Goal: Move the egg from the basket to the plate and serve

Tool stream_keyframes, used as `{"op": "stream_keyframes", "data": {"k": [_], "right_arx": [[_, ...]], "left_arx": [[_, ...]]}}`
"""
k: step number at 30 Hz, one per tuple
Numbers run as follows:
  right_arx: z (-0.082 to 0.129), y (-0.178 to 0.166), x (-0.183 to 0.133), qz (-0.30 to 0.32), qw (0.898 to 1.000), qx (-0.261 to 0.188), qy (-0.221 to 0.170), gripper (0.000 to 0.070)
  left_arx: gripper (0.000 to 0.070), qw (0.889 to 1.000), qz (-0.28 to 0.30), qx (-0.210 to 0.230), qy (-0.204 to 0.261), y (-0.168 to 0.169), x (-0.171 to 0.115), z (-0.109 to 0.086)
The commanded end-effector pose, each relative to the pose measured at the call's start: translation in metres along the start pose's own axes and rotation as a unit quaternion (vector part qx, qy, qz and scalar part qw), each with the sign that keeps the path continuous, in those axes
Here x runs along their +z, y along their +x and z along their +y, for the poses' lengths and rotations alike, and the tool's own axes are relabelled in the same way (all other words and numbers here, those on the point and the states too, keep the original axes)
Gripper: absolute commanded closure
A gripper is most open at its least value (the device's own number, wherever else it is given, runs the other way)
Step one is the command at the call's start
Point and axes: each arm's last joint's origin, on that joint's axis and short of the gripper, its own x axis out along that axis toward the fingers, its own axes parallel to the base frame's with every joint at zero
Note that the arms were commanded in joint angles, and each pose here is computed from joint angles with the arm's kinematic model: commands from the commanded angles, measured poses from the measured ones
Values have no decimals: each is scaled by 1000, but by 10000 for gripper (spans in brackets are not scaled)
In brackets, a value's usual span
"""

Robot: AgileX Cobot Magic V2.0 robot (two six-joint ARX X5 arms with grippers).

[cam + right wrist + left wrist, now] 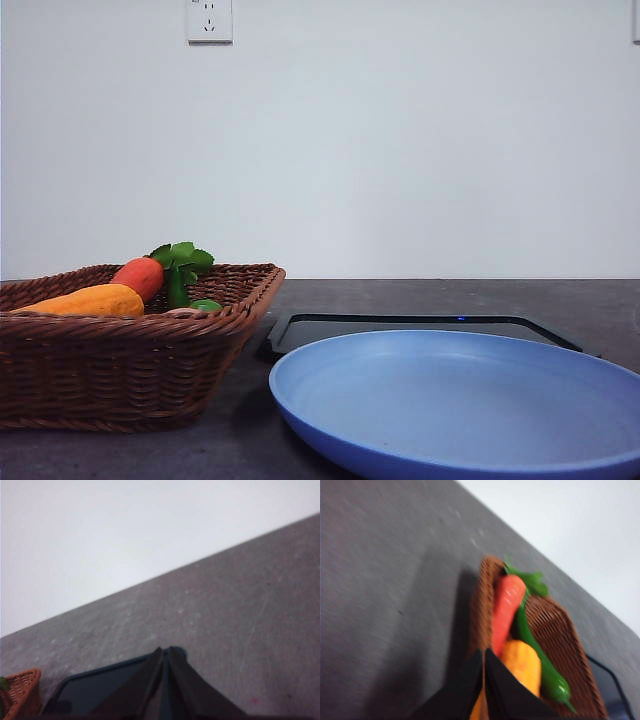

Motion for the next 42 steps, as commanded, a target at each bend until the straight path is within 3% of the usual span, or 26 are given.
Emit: {"op": "stream_keyframes", "data": {"k": [1,4,9,14,18,24,27,29,32,35,42], "right_arx": [[5,-1,10,4,1000,-1,9,700],[13,1,26,28,999,-14,9,700],[25,8,51,68,997,-17,-25,700],[35,19,67,132,991,4,-30,700],[37,32,70,205,978,20,-21,700],[31,50,55,340,939,47,8,700],[25,58,44,391,919,33,26,692],[22,63,38,418,907,26,35,611],[22,72,29,451,891,31,38,497],[22,79,17,484,873,32,39,483],[22,94,-20,550,834,39,35,483]], "left_arx": [[700,1000,-3,-26,6,-3,13,-12],[700,998,31,-40,24,0,26,-24],[700,991,79,-68,83,9,53,-45],[700,976,141,-103,127,23,78,-69],[700,961,195,-137,144,38,88,-87],[700,928,288,-192,141,59,81,-107],[697,915,317,-203,141,67,71,-111],[662,909,333,-206,141,71,66,-113],[522,904,348,-206,138,75,60,-114],[399,902,353,-207,137,76,59,-115],[384,902,354,-207,137,76,58,-115]]}}
